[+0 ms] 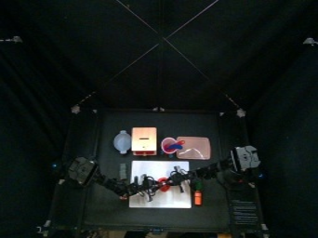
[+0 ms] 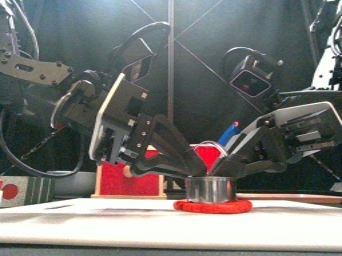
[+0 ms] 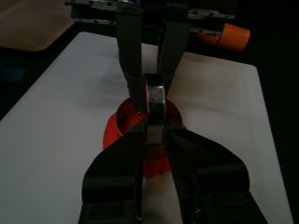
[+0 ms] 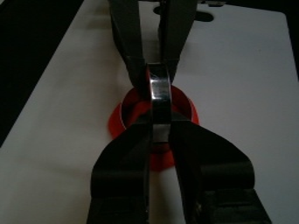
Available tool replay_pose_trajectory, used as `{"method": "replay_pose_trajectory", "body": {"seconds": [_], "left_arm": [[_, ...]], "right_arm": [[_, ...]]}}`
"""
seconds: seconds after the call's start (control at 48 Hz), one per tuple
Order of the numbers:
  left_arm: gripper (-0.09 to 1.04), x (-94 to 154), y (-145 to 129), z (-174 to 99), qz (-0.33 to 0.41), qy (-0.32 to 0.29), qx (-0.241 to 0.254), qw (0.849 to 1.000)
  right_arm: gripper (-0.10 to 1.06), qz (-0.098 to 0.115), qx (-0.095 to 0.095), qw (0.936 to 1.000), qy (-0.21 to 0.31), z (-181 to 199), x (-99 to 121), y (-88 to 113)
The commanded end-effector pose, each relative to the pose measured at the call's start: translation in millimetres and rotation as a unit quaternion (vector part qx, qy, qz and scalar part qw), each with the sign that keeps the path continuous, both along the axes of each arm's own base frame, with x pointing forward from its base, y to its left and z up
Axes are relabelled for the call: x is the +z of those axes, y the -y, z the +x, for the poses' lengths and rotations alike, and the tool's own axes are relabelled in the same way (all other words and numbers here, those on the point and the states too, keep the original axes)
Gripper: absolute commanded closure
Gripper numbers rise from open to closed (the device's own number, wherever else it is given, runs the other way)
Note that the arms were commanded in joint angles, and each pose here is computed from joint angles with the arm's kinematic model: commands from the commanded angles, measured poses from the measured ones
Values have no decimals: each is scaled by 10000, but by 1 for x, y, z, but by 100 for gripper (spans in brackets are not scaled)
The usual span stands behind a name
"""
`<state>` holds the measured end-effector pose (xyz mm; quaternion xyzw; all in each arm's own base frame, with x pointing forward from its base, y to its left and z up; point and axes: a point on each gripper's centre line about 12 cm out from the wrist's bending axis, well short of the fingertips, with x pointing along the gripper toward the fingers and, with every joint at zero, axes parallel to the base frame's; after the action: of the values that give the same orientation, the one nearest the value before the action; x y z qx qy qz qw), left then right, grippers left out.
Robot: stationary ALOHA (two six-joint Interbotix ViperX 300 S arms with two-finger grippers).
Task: Get the cutter from the drawer then cut the dough then place the extra dough in the bowl
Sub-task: Cut the dough
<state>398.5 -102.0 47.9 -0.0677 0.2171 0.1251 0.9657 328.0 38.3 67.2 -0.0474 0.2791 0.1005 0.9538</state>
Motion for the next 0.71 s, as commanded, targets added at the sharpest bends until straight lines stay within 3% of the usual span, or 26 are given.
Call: {"method": "replay_pose_trajectory", "body": {"seconds": [0.021,0.25,0.583,0.708], "left_arm": [[34,-18,0,-10,-107,-398,-51,9991],[34,-21,0,-10,-170,-518,-75,9985],[30,11,-8,-1,-241,-156,-30,9996],[26,24,-14,3,-177,-20,-47,9998]], "right_arm": [[43,-113,1,9996,-266,-7,-8,3],[43,-113,6,9997,-211,-5,-4,2],[42,-29,-49,9999,101,6,19,0],[41,-83,25,9999,136,9,26,-4]]}}
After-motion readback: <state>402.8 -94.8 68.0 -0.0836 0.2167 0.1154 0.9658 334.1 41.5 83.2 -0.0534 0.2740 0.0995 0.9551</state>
